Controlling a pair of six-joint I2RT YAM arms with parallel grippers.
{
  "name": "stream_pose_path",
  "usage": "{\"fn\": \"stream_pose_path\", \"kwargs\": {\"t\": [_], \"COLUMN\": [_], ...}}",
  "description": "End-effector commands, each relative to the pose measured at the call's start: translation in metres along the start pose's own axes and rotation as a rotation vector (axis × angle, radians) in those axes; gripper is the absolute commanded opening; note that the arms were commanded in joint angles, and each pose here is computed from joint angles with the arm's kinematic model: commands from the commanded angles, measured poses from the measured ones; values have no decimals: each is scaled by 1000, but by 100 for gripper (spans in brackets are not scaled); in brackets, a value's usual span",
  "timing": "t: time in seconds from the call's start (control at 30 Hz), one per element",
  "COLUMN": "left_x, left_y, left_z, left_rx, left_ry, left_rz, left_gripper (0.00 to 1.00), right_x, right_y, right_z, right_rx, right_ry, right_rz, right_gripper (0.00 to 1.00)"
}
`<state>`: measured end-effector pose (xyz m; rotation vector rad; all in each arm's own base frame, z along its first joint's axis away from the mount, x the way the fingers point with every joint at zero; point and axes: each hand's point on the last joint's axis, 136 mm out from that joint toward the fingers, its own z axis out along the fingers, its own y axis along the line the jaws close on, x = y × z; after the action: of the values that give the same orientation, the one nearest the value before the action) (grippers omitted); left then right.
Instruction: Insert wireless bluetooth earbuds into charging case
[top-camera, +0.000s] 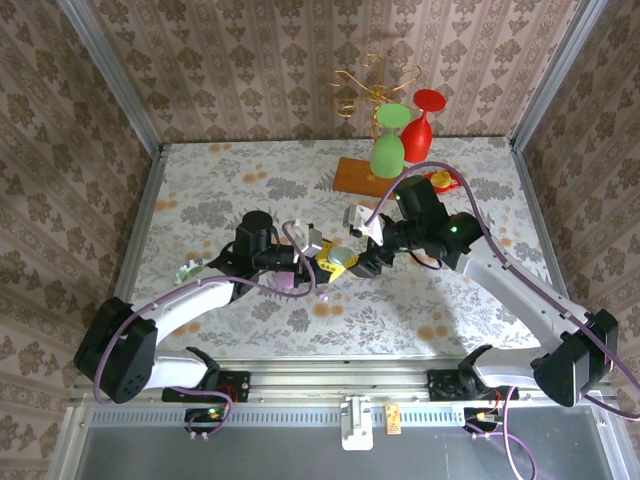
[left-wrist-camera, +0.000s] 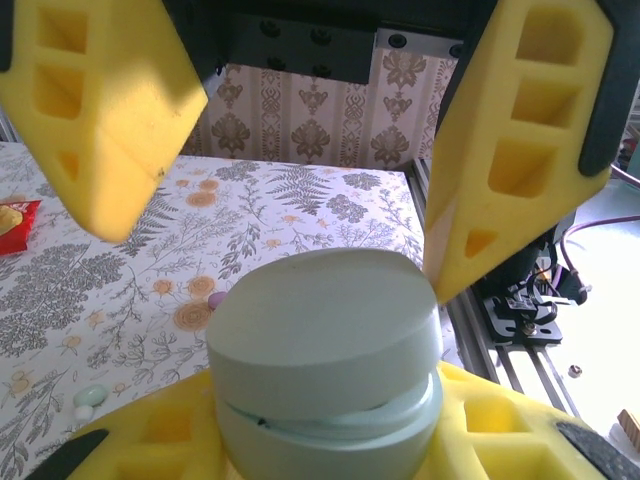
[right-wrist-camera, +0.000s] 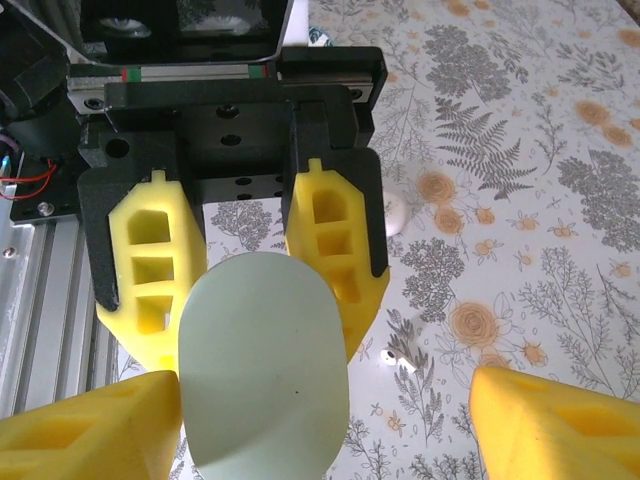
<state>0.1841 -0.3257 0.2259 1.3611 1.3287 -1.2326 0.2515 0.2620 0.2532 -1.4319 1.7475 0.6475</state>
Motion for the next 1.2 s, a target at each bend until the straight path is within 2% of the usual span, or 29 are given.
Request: {"fn": "stream_pose_path", "kwargs": {"t": [0.0,0.57,0.93,1.17], "left_x": [-6,-6,-7,-6], "left_y": [-12,-14,-16,-11], "left_z": [-2,-3,-5,-4], "left_rx": [39,46,59,51], "left_ry": [-25,-33,-41,-47], "left_rz": [65,73,67,64], "left_gripper": [23,23,22,23], "right_x": [0,-11,-5,-12], "right_y": [-10,-28,-48,-32], "right_z": [-5,-10,-9,-13], "right_rx": [55,125,217,141], "right_ry": [-5,-46,-3,-31], "right_rz": [3,8,55,65], "right_gripper": [76,76,77,79]}}
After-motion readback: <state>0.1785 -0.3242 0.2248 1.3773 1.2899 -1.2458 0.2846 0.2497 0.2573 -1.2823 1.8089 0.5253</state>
